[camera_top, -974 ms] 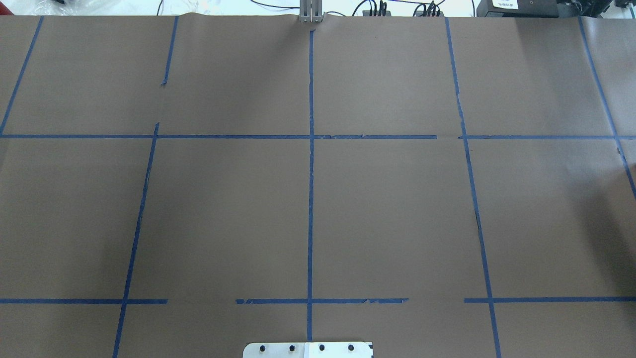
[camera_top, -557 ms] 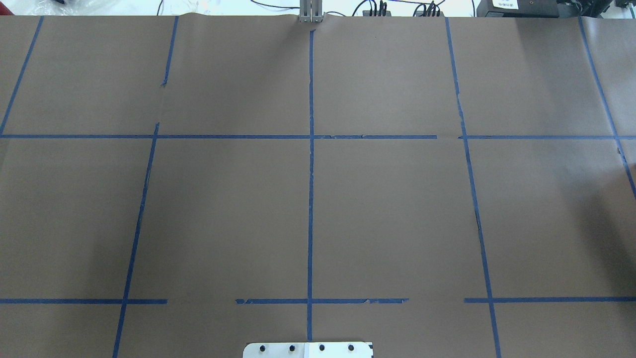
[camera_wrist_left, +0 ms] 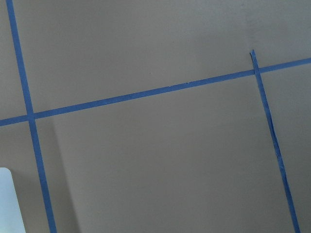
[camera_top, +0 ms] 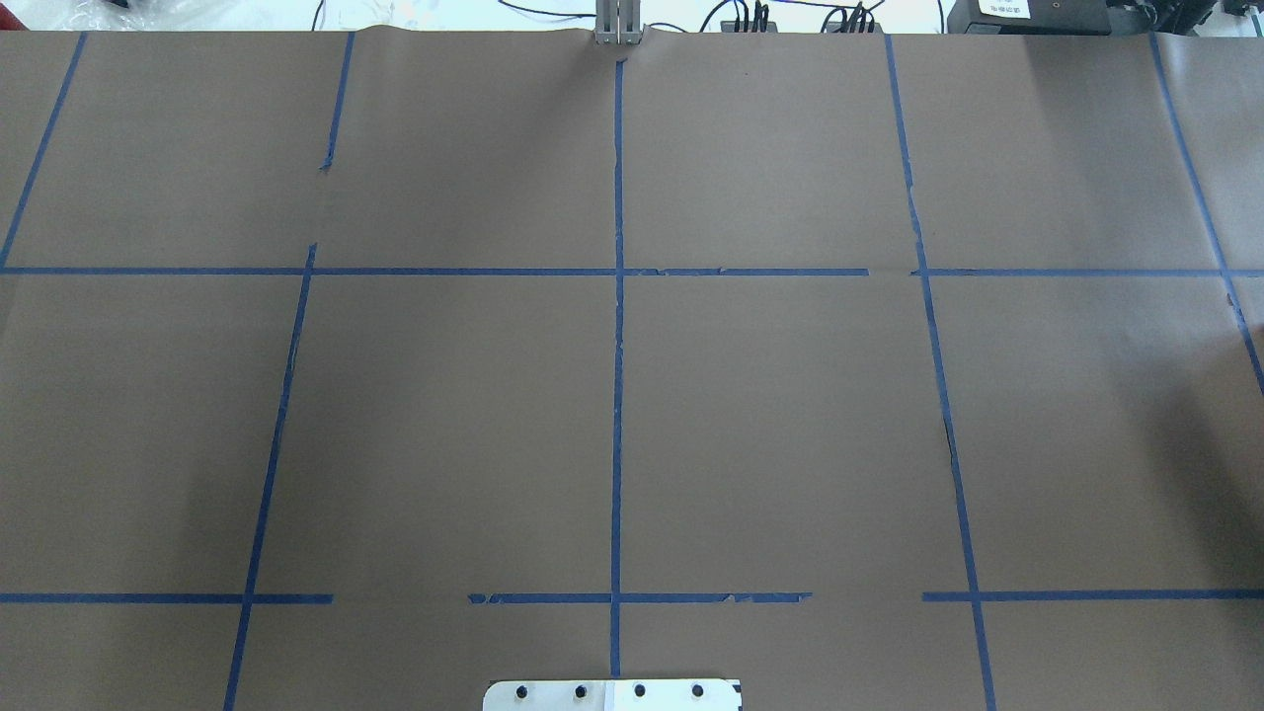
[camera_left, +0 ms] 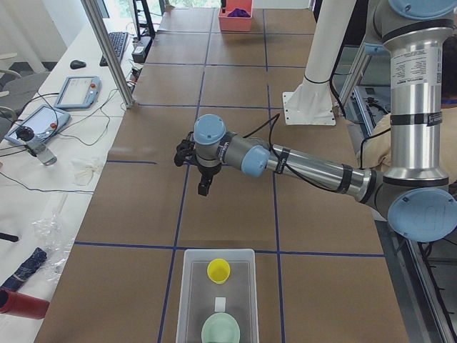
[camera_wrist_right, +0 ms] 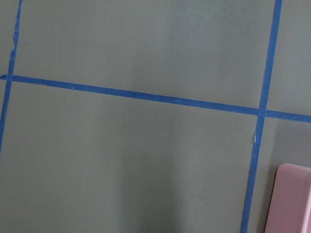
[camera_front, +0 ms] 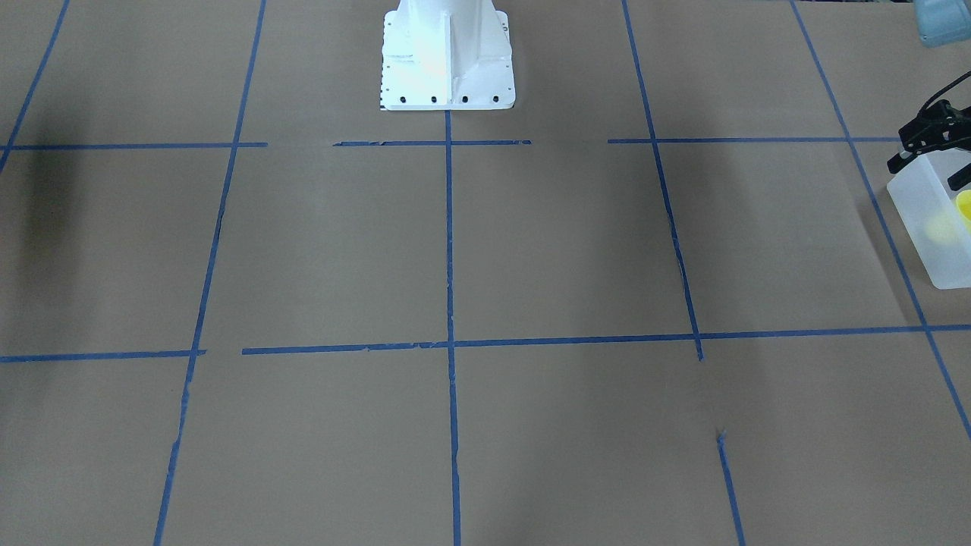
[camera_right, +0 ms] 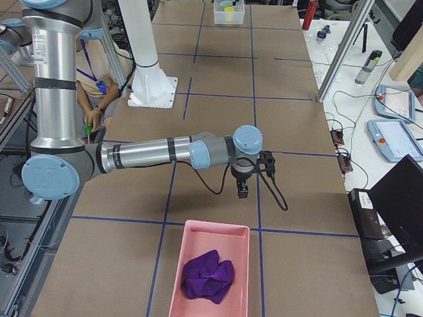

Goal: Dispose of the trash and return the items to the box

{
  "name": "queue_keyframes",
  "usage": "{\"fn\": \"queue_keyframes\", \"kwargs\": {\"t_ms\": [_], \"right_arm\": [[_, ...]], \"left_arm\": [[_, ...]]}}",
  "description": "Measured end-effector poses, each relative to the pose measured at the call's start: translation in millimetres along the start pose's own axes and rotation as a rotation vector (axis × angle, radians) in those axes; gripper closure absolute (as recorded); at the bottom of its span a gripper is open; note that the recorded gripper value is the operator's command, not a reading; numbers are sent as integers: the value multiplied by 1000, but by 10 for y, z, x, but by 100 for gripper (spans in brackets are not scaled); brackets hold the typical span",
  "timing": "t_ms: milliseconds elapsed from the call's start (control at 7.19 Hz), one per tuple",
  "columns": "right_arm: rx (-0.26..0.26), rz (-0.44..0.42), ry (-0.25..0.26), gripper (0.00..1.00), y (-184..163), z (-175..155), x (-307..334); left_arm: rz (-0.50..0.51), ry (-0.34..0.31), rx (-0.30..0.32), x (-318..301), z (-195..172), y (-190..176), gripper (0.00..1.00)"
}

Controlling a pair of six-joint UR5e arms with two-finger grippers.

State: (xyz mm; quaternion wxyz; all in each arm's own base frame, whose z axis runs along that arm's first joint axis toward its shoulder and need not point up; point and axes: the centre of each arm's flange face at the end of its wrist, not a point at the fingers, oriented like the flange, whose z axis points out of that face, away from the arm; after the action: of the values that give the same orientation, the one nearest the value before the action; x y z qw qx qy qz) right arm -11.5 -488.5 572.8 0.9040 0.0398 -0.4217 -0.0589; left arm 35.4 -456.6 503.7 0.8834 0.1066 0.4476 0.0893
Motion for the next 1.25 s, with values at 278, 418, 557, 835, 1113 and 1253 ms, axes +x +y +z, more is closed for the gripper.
{"fn": "queue_keyframes", "kwargs": {"t_ms": [278, 418, 557, 835, 1113, 1253], "right_arm": [[-13, -5, 2, 0, 4, -18, 26], [-14, -7, 3, 0, 2, -37, 31], [-13, -9, 3, 0, -4, -52, 29], [-9, -10, 4, 0, -15, -73, 28], [-5, -10, 5, 0, -19, -92, 28], [-5, -11, 5, 0, -23, -93, 23]], "left_arm": [[-12, -4, -9, -65, 34, 80, 0], [-22, -9, -16, -118, 65, 126, 0], [-24, -10, -18, -134, 75, 127, 0], [-13, -4, -11, -95, 76, -40, 0], [-11, -4, -4, -82, 51, -125, 0], [-13, -6, -4, -91, 48, -115, 0]]}}
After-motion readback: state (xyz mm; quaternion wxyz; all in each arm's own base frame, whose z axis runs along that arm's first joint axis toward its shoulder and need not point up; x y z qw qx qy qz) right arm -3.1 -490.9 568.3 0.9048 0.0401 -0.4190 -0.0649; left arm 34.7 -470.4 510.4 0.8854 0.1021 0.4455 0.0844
